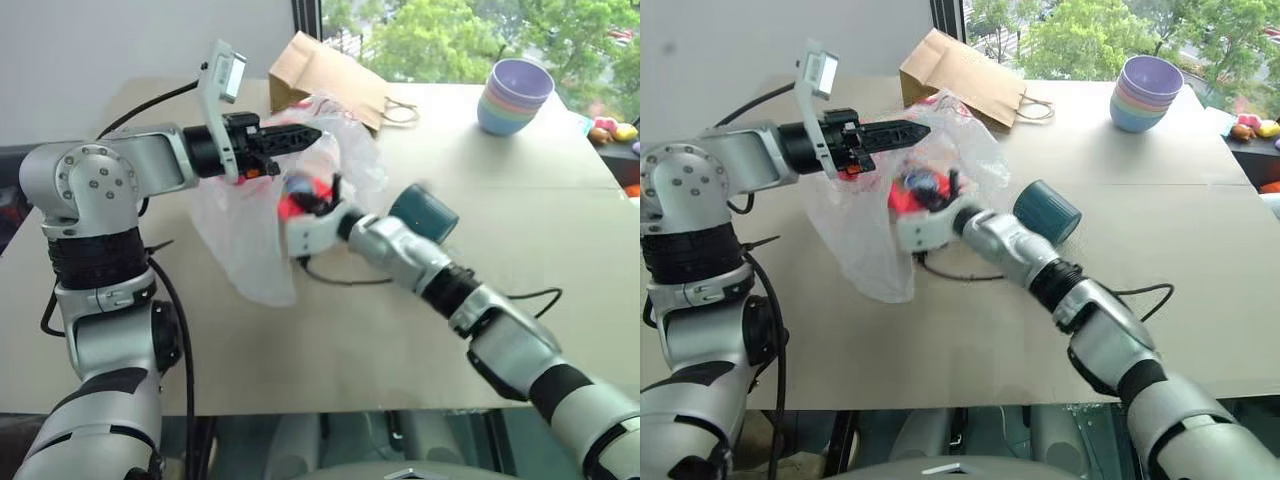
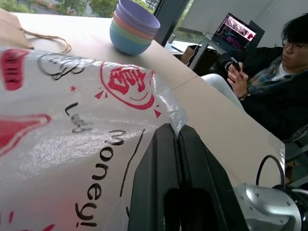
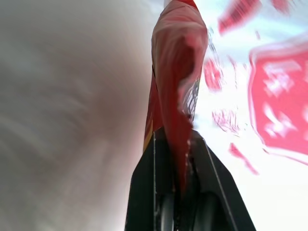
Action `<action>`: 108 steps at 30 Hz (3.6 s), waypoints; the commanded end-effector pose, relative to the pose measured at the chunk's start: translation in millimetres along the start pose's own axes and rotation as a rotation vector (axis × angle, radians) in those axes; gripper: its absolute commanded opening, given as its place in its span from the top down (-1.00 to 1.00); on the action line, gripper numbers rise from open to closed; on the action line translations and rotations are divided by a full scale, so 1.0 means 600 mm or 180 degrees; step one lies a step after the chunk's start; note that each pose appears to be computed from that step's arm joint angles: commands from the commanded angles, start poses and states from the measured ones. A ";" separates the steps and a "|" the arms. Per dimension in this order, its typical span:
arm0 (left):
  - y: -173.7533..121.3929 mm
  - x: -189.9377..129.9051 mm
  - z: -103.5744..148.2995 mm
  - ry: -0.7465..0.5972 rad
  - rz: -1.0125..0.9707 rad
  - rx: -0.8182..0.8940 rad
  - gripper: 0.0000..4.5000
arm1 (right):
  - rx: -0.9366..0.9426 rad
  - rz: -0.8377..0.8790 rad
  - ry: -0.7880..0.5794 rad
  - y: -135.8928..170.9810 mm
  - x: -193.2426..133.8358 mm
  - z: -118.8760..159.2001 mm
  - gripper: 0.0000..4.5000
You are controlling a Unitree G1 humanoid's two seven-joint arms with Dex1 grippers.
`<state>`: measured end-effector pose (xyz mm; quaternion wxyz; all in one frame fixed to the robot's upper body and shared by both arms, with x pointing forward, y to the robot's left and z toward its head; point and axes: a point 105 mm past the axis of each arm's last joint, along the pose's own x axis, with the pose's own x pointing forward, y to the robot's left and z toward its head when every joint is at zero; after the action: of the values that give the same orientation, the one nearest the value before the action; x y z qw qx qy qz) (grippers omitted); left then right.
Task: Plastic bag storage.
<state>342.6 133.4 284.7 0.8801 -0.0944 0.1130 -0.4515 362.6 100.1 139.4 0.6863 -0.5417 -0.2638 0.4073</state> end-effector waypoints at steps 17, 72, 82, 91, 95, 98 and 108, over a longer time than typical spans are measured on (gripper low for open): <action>0.038 0.016 -0.023 -0.0189 0.0445 -0.0270 1.00 | 0.2241 -0.0382 -0.0015 -0.149 -0.214 0.004 -0.98; -0.027 -0.014 -0.003 -0.0260 0.0124 0.0024 1.00 | 0.3332 0.0109 -0.0185 -0.125 -0.026 -0.030 0.98; -0.016 -0.015 -0.008 -0.0429 0.0303 -0.0055 1.00 | 0.2955 -0.0180 -0.0437 -0.118 0.016 -0.027 -0.19; -0.001 0.000 -0.016 -0.0528 0.0331 0.0004 1.00 | 0.2528 -0.0176 -0.0694 -0.122 -0.066 -0.044 -0.93; 0.005 0.006 -0.015 -0.0540 0.0273 0.0004 1.00 | 0.2367 -0.0239 -0.0306 -0.111 -0.162 -0.052 -0.93; 0.006 0.014 -0.013 -0.0540 0.0240 0.0013 1.00 | 0.2352 -0.0425 0.0058 -0.118 -0.214 -0.056 -0.93; 0.010 0.022 -0.002 -0.0517 0.0243 0.0095 1.00 | 0.2827 -0.0635 0.0001 -0.139 -0.218 -0.001 -0.93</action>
<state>354.8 128.1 263.9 0.9025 -0.1247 0.0669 -0.4068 342.1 -37.6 208.7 0.9158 -0.1857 -0.0673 0.3498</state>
